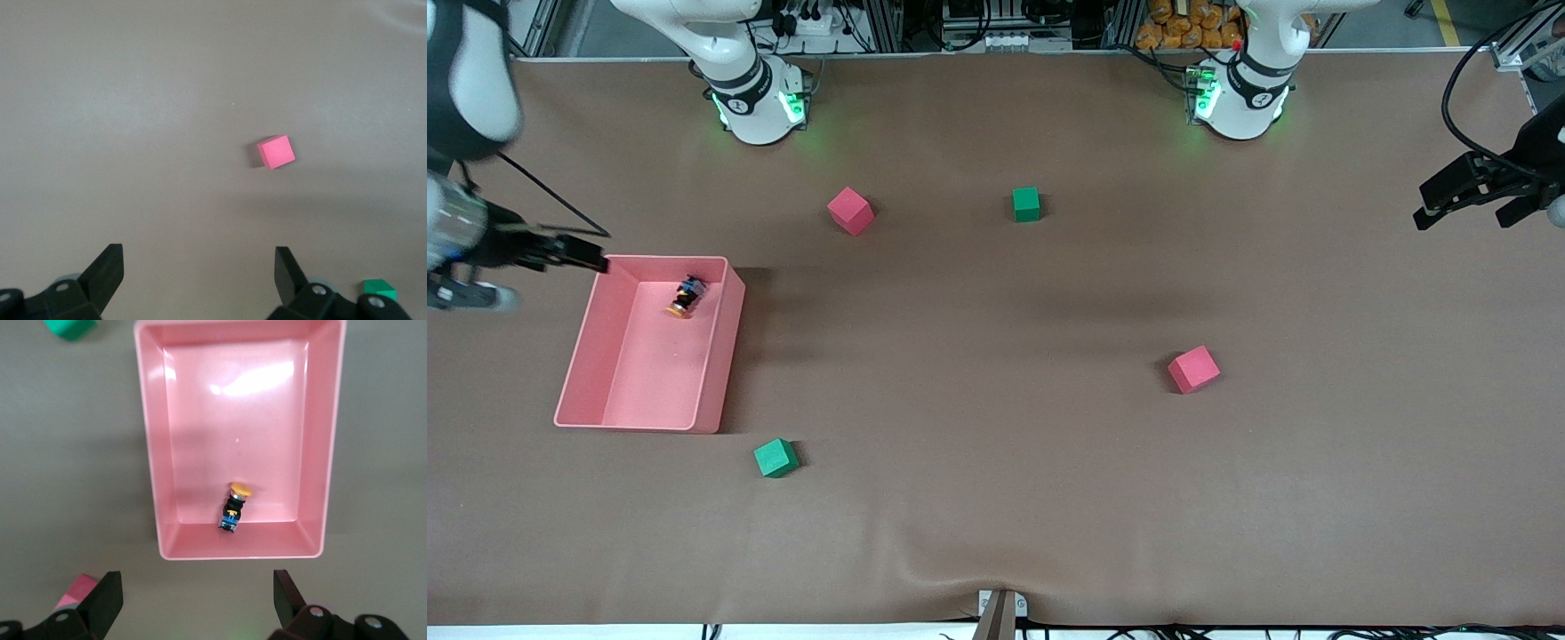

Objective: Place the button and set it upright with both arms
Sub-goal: 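Reach the right gripper down into the pink tray toward the button, then grasp the yellow button with the right gripper and lift it, then carry the button out of the tray and set it on the table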

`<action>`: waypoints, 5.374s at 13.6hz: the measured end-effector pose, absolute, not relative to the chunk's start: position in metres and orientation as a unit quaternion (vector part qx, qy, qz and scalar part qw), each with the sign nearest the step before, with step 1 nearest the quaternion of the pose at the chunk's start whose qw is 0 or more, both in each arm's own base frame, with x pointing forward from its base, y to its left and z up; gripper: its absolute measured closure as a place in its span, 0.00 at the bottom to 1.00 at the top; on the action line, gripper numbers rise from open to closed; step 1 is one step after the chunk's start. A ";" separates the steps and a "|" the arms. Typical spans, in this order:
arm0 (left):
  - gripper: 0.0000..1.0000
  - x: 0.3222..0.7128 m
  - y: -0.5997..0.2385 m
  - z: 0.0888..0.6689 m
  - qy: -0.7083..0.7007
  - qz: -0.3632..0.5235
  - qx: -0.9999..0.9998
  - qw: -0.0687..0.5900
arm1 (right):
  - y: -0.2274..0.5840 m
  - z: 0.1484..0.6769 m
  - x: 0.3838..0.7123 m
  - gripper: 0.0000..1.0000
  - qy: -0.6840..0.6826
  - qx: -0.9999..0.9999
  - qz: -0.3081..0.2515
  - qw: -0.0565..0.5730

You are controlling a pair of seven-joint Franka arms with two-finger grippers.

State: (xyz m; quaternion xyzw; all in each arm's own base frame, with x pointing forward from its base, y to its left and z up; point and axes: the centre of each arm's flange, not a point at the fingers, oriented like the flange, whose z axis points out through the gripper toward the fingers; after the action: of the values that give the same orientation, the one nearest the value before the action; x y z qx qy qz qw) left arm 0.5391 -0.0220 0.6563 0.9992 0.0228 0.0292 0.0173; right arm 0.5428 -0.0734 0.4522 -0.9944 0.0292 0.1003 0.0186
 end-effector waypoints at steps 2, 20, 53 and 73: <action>0.00 0.539 -0.023 0.656 0.022 0.029 0.999 0.017 | -0.086 0.412 0.548 0.00 0.036 -0.993 0.115 0.019; 0.00 0.540 -0.024 0.655 0.021 0.027 0.999 0.017 | -0.107 0.164 0.485 0.00 0.021 -0.988 0.153 0.021; 0.00 0.542 -0.024 0.650 0.021 0.022 0.999 0.017 | -0.112 0.233 0.561 0.85 -0.026 -0.991 0.129 0.023; 0.00 0.542 -0.025 0.649 0.020 0.021 0.999 0.017 | 0.194 0.300 0.644 0.84 -0.224 -0.969 0.061 0.082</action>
State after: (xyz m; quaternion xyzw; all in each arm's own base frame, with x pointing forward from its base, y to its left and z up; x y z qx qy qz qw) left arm 0.5421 -0.0249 0.6493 0.9994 0.0202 0.0206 0.0170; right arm 0.6440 0.1936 0.3004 -0.9692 -0.2242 0.0611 0.0820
